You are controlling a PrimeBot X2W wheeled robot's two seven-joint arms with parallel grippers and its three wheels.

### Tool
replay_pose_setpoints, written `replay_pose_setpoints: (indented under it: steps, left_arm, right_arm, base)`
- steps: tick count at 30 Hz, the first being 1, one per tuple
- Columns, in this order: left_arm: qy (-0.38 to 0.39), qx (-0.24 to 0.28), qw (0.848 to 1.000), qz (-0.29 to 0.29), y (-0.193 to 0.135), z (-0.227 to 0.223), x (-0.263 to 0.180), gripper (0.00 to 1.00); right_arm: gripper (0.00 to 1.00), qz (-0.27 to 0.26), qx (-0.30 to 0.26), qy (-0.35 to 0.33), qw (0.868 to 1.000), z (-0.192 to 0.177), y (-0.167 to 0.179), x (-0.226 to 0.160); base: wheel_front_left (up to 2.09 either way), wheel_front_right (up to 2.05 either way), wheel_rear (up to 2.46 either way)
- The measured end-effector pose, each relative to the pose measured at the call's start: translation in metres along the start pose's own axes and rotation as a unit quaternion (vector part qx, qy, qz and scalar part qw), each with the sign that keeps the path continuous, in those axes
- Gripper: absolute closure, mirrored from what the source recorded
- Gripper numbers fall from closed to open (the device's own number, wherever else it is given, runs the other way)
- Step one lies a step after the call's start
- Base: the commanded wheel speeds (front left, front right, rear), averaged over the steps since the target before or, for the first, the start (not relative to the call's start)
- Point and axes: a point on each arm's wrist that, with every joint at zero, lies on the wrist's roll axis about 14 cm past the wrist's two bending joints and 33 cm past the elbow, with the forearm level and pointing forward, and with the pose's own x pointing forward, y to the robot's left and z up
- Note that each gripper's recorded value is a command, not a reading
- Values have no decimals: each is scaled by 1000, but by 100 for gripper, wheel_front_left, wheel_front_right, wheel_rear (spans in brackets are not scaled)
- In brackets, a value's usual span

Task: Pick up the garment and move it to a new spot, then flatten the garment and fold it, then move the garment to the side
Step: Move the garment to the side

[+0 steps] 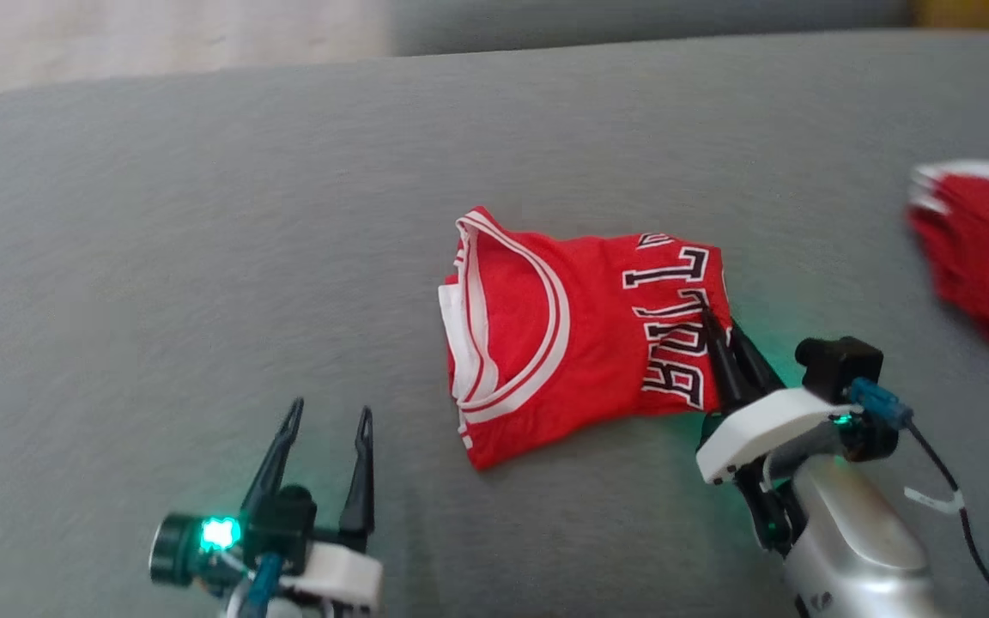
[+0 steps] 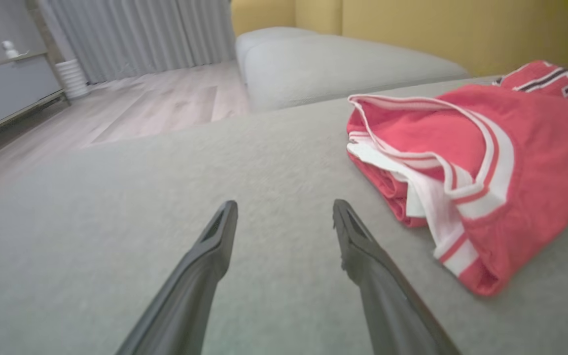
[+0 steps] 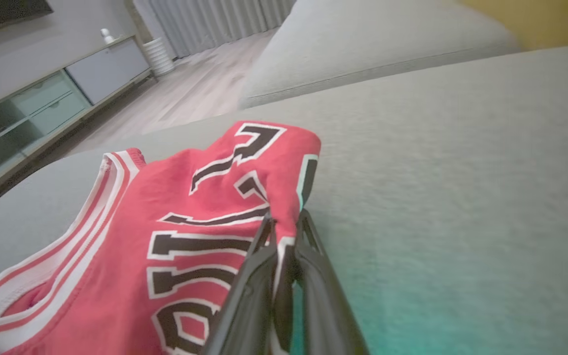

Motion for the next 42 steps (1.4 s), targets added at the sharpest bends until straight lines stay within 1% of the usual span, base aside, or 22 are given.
replay_pose_setpoints:
  steps: [3,8,14,17,19,20,23,24,27,31,32,33,34,37,39,42]
  left_arm:
    - [-21,5,998,-52,-29,15,21,0]
    - [-39,7,990,-137,-86,28,43,0]
    - [-36,5,975,-217,-140,27,50,0]
    - [-31,9,968,-248,-159,21,52,0]
    - [-28,6,966,-255,-164,18,56,0]
    - [-26,5,967,-255,-164,17,59,0]
    - [-21,7,969,-247,-156,12,63,0]
    - [-17,7,970,-242,-152,9,64,0]
    - [-4,5,976,-219,-136,-1,67,0]
    - [7,3,981,-195,-119,-9,68,0]
    - [10,2,982,-190,-115,-11,68,0]
    - [12,2,983,-184,-111,-13,68,0]
    - [14,2,984,-177,-107,-14,68,0]
    - [17,3,988,-155,-93,-16,70,0]
    - [16,4,990,-142,-85,-15,70,0]
    - [8,2,994,-111,-68,-9,72,0]
  right_arm:
    - [100,-43,7,-11,999,4,-29,-20]
    - [100,-114,17,-33,993,11,-73,-58]
    - [100,-179,29,-53,982,16,-109,-95]
    - [100,-194,10,-49,980,19,-120,-100]
    - [100,-195,-19,-54,979,34,-129,-90]
    - [100,-196,-34,-62,978,47,-134,-84]
    - [100,-199,-89,-94,971,97,-149,-61]
    - [100,-205,-99,-104,968,113,-156,-57]
    - [100,-241,-131,-112,955,144,-191,-56]
    - [100,-309,-165,-81,933,155,-248,-78]
    - [13,-325,-164,-76,928,155,-259,-83]
    - [13,-337,-168,-68,924,154,-268,-87]
    - [0,-346,-173,-61,920,154,-274,-89]
    - [0,-354,-177,-64,916,155,-276,-84]
    - [0,-340,-172,-76,921,156,-262,-70]
    - [0,-293,-172,-107,934,163,-220,-38]
  base:
    - [0,0,0]
    - [0,0,0]
    - [0,0,0]
    - [0,0,0]
    - [0,0,0]
    - [0,0,0]
    - [0,0,0]
    - [0,0,0]
    - [0,0,0]
    - [0,0,0]
    - [0,0,0]
    - [0,0,0]
    - [0,0,0]
    - [0,0,0]
    - [0,0,0]
    - [0,0,0]
